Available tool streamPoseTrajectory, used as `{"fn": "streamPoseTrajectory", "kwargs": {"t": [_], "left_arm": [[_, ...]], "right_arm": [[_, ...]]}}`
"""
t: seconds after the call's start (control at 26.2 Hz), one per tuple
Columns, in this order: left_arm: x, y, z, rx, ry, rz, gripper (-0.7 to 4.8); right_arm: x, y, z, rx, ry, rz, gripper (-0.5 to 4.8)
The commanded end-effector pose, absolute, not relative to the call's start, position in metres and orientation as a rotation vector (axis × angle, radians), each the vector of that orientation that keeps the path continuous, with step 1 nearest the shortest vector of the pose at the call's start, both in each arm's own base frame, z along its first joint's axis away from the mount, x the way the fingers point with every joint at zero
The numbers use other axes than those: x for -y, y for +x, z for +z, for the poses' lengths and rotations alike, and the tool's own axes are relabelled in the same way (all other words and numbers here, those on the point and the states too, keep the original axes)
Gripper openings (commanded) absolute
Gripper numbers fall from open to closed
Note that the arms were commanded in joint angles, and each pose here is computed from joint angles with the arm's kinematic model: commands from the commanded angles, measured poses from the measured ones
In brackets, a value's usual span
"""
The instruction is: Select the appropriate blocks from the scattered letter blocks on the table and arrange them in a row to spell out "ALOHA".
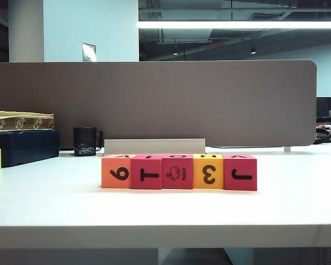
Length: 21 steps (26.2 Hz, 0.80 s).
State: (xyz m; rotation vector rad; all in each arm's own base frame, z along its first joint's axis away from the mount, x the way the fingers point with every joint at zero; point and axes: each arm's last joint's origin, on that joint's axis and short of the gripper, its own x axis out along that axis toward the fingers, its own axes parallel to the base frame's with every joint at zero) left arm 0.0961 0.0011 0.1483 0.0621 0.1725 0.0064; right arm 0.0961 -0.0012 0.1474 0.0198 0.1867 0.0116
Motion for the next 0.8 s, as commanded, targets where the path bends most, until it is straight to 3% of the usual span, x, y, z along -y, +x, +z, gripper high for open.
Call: {"fn": "streamPoseTrajectory", "kwargs": {"t": [0.04, 0.8], "left_arm": [[-0.0008, 0.0959, 0.1476, -0.182, 0.062, -0.001, -0.05], [-0.0007, 0.0959, 0.1476, -0.182, 0.063, -0.001, -0.05]], "right_arm": [[0.002, 0.0958, 0.1458, -0.187, 0.021, -0.023, -0.05], [0.001, 0.0959, 0.1466, -0.179, 0.028, -0.009, -0.05]]}}
